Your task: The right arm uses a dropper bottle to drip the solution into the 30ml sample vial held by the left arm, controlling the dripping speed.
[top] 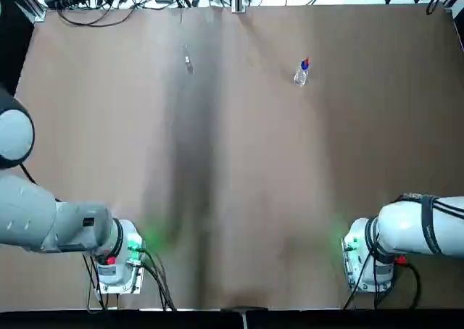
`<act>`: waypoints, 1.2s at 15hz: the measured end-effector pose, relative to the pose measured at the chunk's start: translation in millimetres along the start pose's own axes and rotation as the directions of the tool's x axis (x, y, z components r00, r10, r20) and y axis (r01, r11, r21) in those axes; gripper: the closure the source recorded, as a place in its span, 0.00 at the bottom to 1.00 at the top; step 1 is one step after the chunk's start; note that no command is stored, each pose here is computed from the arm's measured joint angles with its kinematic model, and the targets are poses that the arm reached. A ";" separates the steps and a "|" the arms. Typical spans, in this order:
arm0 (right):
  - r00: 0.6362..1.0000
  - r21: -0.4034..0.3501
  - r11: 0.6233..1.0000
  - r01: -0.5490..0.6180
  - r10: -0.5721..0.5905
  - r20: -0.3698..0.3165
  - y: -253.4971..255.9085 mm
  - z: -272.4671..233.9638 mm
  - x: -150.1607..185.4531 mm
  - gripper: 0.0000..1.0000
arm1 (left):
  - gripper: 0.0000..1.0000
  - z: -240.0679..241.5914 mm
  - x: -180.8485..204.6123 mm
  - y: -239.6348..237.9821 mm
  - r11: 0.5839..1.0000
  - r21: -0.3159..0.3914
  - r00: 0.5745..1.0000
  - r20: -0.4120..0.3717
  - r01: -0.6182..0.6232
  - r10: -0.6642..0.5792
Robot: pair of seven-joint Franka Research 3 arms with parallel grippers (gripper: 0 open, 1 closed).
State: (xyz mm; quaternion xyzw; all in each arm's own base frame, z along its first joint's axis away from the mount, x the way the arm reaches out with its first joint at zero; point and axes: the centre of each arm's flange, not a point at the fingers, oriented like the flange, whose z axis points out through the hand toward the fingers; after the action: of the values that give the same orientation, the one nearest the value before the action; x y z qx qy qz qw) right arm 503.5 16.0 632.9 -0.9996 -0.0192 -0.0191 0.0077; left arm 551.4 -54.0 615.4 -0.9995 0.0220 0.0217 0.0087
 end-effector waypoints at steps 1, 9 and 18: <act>1.000 0.000 1.000 0.000 0.000 0.001 0.0 0.1 -0.1 0.00 | 0.00 -1.0 -0.7 -2.8 1.000 0.000 1.000 0.000 0.004 -0.004; 1.000 0.000 1.000 0.002 -0.002 0.006 -0.9 0.8 -0.6 0.00 | 0.00 2.3 -6.5 -14.3 1.000 0.002 0.999 0.043 0.029 -0.029; 0.989 0.013 0.998 0.065 -0.066 0.129 -38.0 74.3 30.4 0.00 | 0.00 153.5 56.5 -100.8 0.895 -0.039 0.867 0.271 0.444 -0.418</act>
State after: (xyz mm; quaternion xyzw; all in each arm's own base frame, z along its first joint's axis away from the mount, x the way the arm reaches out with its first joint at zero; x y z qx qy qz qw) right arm 535.2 56.3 560.4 -0.9975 -0.0525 0.0455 0.0104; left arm 605.6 47.1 461.2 -0.9669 -0.2044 0.1486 -0.0340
